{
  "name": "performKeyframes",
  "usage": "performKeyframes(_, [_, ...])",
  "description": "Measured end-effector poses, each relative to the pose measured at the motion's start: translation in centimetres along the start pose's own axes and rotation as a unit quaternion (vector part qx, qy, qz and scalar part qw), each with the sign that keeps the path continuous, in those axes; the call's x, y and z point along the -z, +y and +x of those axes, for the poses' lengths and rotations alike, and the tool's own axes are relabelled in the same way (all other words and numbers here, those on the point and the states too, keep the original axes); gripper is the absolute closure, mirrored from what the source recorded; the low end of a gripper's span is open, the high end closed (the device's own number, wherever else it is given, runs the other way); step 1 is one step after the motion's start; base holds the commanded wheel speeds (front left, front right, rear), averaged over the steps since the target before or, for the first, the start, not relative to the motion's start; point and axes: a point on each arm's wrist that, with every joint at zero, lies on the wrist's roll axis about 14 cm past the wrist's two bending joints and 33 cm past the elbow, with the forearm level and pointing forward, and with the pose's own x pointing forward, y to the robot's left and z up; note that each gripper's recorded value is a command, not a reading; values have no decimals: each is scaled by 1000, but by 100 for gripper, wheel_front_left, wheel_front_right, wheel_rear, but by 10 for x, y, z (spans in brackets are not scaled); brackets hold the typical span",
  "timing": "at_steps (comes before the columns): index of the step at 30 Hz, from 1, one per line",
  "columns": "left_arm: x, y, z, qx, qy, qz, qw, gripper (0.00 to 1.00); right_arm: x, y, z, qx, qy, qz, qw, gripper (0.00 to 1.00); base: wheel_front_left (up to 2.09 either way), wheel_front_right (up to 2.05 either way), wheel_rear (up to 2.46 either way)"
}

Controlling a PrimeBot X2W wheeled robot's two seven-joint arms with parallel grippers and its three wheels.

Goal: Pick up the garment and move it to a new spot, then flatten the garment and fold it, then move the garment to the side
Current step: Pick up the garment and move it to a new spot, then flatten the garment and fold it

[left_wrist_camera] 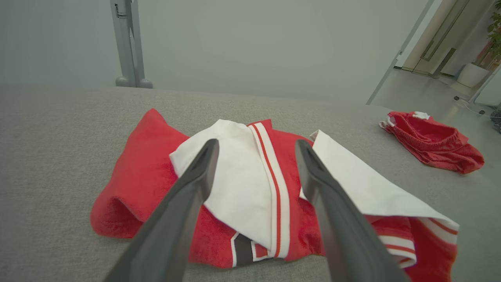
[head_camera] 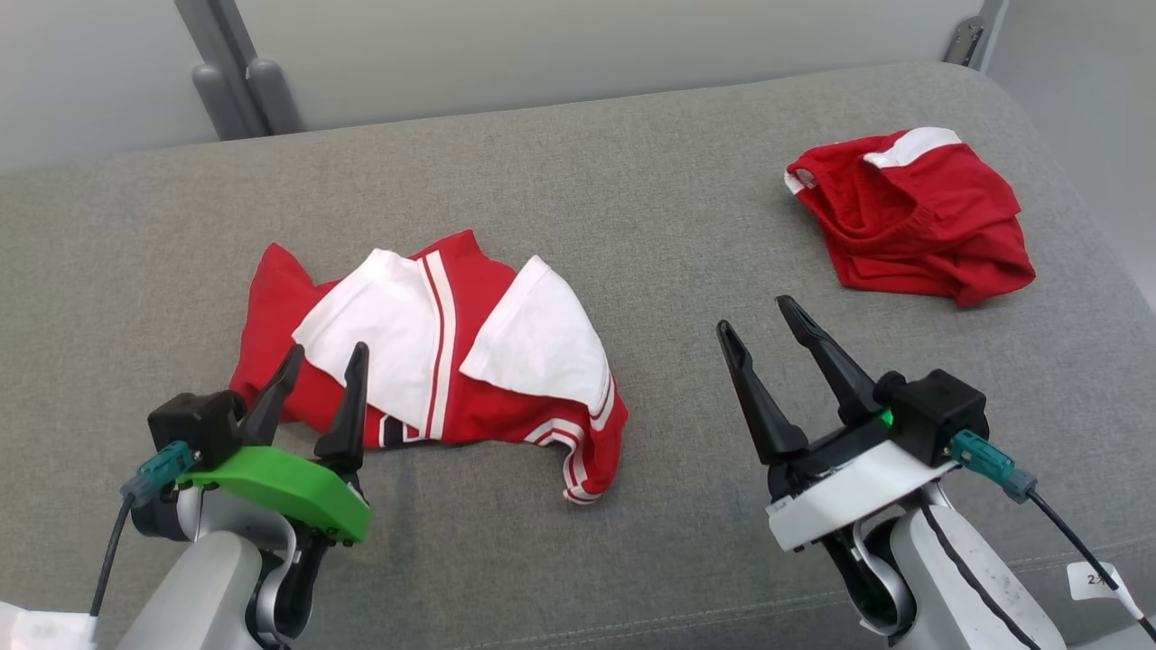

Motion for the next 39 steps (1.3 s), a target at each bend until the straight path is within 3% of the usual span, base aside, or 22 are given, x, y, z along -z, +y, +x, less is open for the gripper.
performKeyframes(13, [-41, 13, -10, -33, -74, -22, 996, 0, 54, 39, -10, -56, 89, 19, 994, 0, 0, 0, 0])
performKeyframes(26, [-36, 16, -23, -39, -74, -12, 996, 0, 89, 66, -3, -118, 168, -10, 979, 0, 0, 0, 0])
performKeyframes(34, [-34, 21, -32, -53, -78, -22, 995, 0, 108, 65, 0, -127, 209, -25, 969, 0, 0, 0, 0])
performKeyframes(38, [-36, 30, -38, -68, -83, -23, 994, 0, 109, 64, 7, -129, 212, -29, 968, 6, 0, 0, 0])
performKeyframes(39, [-36, 32, -40, -72, -83, -22, 994, 0, 109, 63, 8, -129, 212, -29, 968, 24, 0, 0, 0])
